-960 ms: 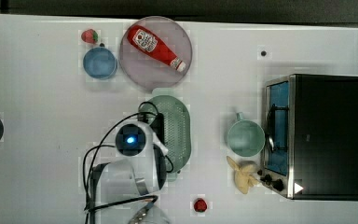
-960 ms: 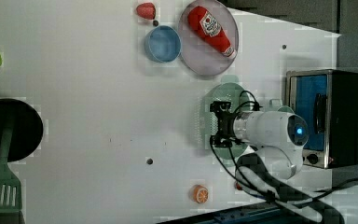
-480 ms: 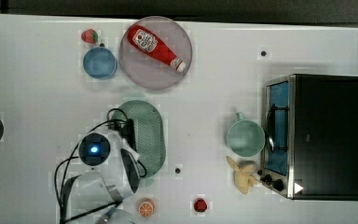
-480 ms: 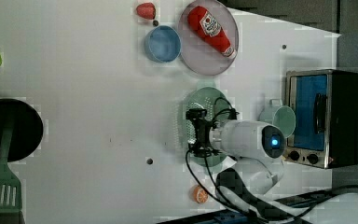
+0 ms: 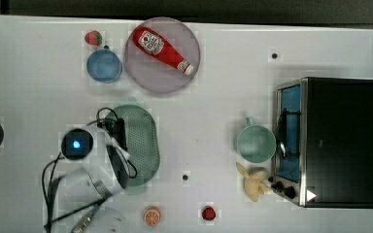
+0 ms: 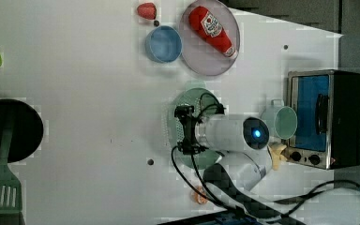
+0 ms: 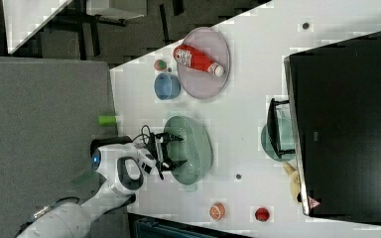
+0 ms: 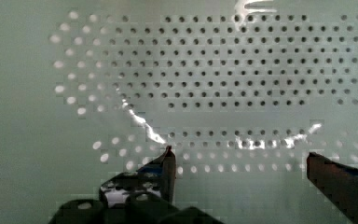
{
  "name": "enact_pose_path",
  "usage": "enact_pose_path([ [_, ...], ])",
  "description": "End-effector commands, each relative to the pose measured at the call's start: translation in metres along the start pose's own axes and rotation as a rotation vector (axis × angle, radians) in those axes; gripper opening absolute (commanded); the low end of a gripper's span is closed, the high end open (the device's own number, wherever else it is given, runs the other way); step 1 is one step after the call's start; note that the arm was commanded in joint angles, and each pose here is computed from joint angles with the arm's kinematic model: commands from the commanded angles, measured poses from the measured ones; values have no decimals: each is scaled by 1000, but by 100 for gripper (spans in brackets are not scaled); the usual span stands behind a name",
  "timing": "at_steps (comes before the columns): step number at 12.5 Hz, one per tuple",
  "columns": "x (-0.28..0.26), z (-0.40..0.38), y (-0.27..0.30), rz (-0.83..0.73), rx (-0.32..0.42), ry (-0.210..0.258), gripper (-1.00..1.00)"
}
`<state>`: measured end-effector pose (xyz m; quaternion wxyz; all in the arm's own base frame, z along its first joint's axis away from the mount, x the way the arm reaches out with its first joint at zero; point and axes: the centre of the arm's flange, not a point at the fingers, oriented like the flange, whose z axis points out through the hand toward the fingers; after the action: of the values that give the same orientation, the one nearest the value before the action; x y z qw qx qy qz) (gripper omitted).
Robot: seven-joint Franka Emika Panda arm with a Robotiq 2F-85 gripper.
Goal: Drag strainer right to left.
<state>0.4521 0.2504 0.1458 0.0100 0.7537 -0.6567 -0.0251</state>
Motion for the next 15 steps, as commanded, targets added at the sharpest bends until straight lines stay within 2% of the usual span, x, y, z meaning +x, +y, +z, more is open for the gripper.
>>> enact_pose_path([
  [1,-30,-11,-15,80,20,-19,100],
  [9,-111,-3,-31,152,10,-89,100],
  [15,-149,-7,-33,141,3,-115,100],
])
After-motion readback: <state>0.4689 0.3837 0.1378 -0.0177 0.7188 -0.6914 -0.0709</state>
